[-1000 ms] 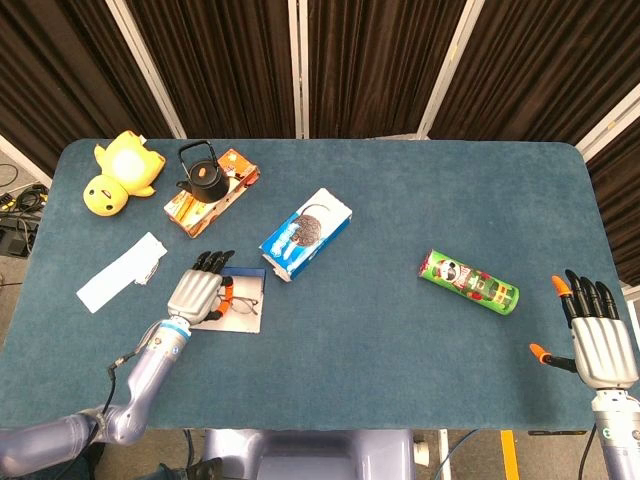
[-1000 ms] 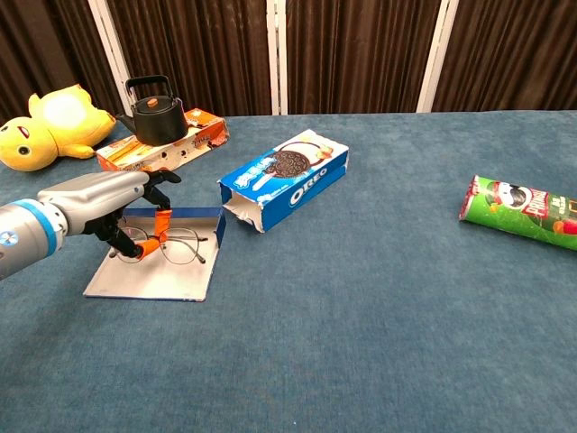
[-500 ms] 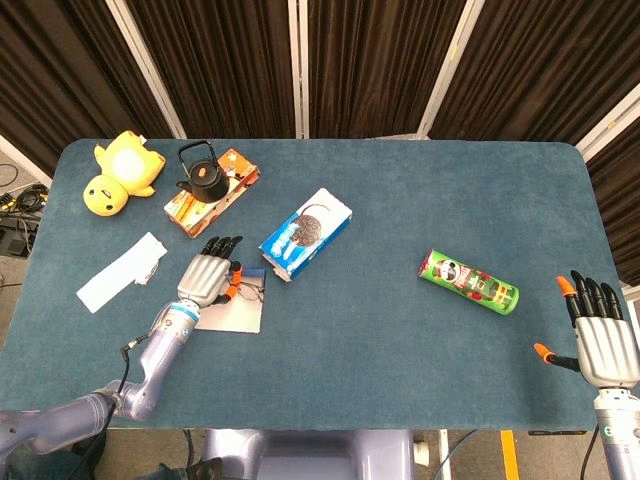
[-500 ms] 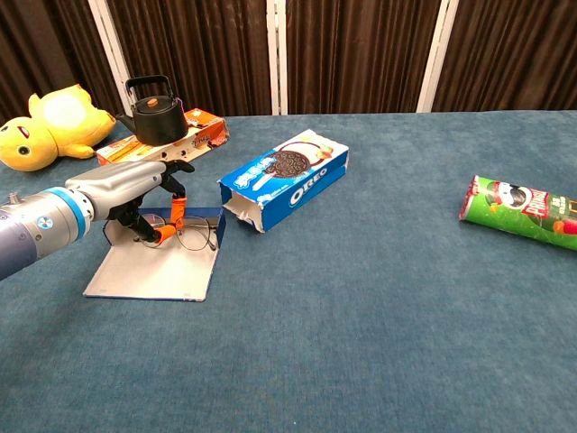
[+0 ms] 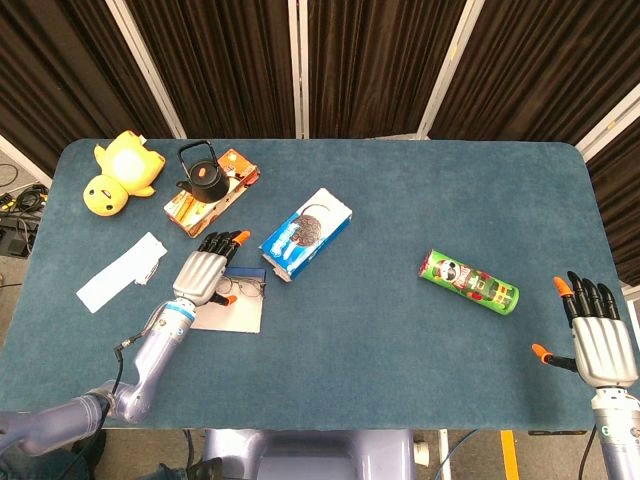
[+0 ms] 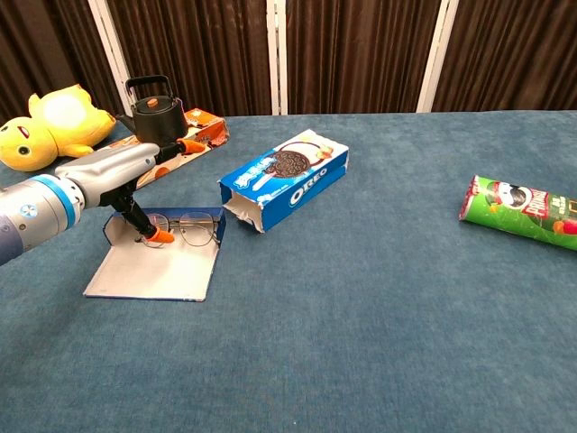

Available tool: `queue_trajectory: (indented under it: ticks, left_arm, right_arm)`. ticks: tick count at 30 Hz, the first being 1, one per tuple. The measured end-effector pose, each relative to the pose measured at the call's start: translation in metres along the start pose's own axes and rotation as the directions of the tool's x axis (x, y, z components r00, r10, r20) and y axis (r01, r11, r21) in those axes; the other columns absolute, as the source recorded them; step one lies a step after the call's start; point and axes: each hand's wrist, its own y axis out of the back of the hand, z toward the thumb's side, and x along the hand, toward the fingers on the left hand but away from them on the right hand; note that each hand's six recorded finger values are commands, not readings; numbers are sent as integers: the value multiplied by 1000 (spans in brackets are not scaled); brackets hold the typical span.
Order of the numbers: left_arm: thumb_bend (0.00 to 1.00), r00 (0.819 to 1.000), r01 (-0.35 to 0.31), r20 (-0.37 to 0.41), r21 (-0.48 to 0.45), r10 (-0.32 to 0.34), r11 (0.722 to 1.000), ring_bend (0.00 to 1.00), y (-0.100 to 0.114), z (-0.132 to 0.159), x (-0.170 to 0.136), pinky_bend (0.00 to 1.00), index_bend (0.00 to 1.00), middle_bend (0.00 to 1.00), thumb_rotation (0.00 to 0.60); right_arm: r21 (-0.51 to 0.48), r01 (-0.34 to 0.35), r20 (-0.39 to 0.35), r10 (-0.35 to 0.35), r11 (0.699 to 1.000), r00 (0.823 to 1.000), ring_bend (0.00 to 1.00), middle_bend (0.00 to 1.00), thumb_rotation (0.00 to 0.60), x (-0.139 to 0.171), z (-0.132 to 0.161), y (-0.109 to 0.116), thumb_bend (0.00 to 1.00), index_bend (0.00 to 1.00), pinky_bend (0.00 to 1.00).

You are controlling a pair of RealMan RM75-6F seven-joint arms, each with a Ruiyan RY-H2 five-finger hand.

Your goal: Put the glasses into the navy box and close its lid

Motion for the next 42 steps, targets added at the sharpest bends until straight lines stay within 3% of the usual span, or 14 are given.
queue_trajectory:
  ticks: [8, 24, 33, 42]
  left_arm:
    - [65, 997, -32, 67, -14, 33, 999, 0, 4, 23, -1, 0, 0, 0, 600]
    - [65, 997, -56, 57, -49, 59, 997, 0, 5, 54, 48, 0, 0, 0, 600]
    - [68, 1000, -27, -3, -23, 27, 999, 0, 0, 33, 45, 0, 0, 0, 600]
    - [68, 998, -54, -34, -27, 53, 998, 0, 9, 6, 34, 0, 0, 0, 600]
  right_arm:
    - [-1, -7, -3, 7, 1000, 1000, 0, 0, 600, 0, 1, -2, 0, 0, 0]
    - [-5, -13, 16, 13, 1000, 1000, 0, 0, 600, -3, -6, -3, 0, 0, 0]
    - [-8, -12, 15, 12, 1000, 1000, 0, 0, 600, -3, -6, -3, 0, 0, 0]
    - [-6, -20, 8, 20, 1000, 1000, 0, 0, 600, -3, -4, -5, 0, 0, 0]
